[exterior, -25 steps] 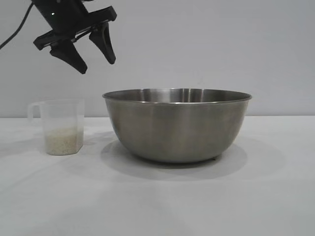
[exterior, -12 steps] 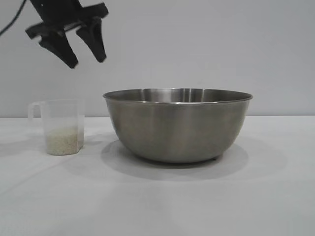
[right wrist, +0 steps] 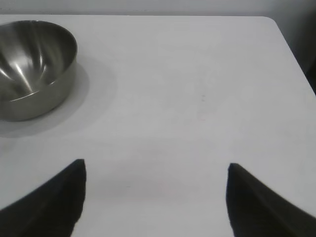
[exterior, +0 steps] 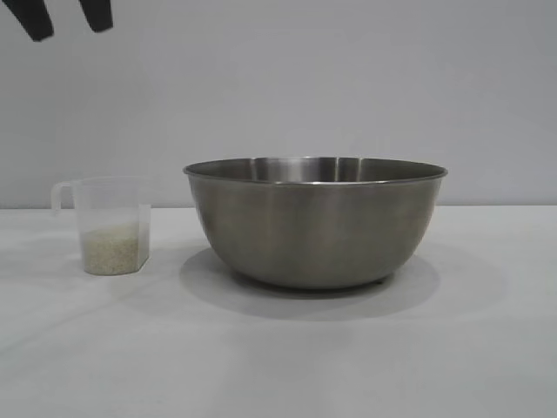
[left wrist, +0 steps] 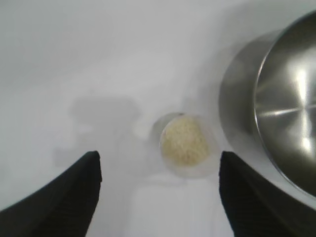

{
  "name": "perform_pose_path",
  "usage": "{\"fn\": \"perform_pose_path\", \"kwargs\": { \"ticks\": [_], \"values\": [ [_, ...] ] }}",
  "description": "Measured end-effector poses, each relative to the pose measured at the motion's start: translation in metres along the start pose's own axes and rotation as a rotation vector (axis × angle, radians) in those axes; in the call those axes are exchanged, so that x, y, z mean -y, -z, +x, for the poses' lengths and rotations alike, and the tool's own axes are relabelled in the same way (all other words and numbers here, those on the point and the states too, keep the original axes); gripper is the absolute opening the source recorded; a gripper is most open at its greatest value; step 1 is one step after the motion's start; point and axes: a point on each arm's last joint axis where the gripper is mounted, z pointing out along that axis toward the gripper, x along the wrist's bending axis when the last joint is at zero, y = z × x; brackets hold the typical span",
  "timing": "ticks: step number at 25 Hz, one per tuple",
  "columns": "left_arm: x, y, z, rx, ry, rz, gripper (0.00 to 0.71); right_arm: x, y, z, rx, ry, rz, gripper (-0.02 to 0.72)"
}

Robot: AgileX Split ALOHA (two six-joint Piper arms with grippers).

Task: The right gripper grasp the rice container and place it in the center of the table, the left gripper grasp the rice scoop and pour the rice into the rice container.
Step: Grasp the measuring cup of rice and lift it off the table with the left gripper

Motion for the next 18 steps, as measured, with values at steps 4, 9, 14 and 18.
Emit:
{"fn": "perform_pose_path", "kwargs": {
  "ticks": [4,9,14,18],
  "values": [
    [0.010,0.006,-0.001,0.008,0.005,0.013,0.482,0.000,0.000,0.000,0.000,0.000,0.000,0.501],
    [0.047,-0.001,-0.005,0.043,0.031,0.074,0.482,0.000,0.000,0.000,0.000,0.000,0.000,0.501],
    [0.083,-0.002,-0.004,0.035,0.044,-0.039,0.482,0.000,0.000,0.000,0.000,0.000,0.000,0.501],
    [0.112,-0.011,-0.004,0.041,0.080,-0.198,0.482,0.000,0.000,0.000,0.000,0.000,0.000,0.501]
  ]
}}
